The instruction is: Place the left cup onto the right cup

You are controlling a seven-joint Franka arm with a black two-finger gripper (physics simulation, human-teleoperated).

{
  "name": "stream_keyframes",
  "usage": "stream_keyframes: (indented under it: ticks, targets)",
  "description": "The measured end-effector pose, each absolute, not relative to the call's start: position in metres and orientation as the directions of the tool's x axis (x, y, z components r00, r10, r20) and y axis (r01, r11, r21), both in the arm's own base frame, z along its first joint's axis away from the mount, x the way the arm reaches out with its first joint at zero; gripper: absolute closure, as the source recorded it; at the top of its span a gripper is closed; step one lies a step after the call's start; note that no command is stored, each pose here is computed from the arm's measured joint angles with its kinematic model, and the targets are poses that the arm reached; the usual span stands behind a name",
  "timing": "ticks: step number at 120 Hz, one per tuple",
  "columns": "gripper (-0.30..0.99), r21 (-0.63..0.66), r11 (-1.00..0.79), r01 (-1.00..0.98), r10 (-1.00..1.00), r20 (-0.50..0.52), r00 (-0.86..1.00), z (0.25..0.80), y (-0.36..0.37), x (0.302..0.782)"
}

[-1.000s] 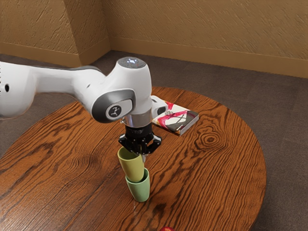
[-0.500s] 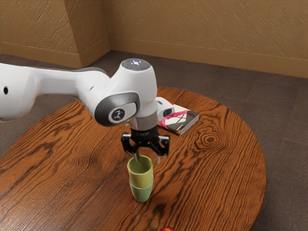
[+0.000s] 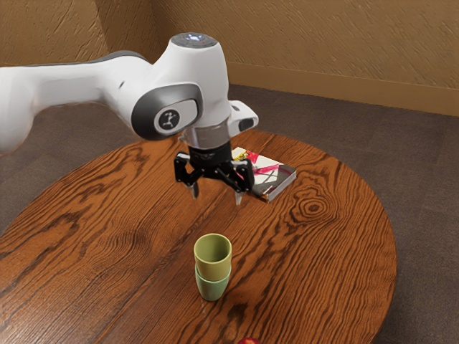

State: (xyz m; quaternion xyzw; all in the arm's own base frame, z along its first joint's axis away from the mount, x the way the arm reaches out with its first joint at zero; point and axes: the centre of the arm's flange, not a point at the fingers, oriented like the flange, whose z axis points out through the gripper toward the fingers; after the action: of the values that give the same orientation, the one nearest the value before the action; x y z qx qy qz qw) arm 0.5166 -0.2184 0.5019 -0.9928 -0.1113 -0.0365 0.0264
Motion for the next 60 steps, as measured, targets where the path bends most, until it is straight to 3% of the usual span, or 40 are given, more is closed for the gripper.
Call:
stream_keyframes:
  ticks: [60]
  targets:
    - [0.0, -0.088, -0.972, -0.216, -0.221, 0.048, 0.974, 0.558, -0.171, 0.552]
